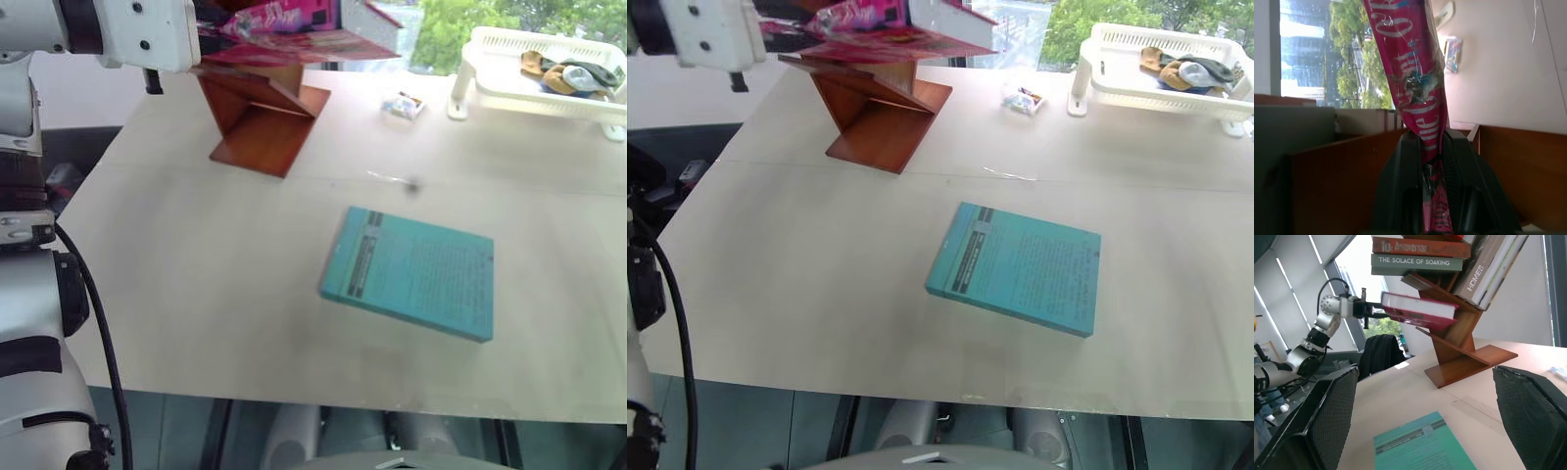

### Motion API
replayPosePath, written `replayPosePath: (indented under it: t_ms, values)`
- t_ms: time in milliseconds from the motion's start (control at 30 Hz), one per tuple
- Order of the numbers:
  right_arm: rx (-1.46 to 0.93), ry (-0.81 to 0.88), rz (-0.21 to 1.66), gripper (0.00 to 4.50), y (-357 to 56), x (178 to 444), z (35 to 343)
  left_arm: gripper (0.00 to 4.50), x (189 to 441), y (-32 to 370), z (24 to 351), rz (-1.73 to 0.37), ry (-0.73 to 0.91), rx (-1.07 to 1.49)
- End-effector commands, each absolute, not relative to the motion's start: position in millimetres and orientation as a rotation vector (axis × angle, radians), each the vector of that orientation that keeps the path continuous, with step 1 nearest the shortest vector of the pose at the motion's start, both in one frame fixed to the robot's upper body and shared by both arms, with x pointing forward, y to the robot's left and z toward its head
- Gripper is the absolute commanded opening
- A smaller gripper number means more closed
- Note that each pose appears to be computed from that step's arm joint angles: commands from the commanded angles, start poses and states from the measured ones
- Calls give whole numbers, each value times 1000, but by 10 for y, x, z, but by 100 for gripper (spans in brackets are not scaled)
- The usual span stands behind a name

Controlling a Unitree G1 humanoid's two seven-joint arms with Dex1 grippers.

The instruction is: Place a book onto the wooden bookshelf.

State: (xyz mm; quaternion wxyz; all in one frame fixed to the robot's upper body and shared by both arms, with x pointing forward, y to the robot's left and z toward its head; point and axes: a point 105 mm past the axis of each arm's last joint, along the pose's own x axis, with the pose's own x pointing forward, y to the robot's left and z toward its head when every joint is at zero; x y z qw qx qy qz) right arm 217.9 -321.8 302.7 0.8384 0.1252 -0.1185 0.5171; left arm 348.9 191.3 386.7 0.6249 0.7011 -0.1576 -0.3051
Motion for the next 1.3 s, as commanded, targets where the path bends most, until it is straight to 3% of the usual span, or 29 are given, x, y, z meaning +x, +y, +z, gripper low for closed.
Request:
replayPosePath:
  t_ms: [33,267,533,1100,1300]
  values:
    - [227,-314,1144,450,-3187,2111,3178,13,3486,1928,4057,-612,-435,1672]
    - [226,-345,1181,450,-3115,2056,3230,13,3629,2073,4059,-544,-366,1733]
    - [143,-333,1298,450,-2747,1983,3278,13,3798,2239,3923,-507,-242,1773]
    - [162,-301,1242,450,-2819,2058,3240,13,4019,2327,3857,-409,-224,1798]
    - [163,-292,1222,450,-2849,2066,3234,287,4054,2481,3855,-340,-168,1813]
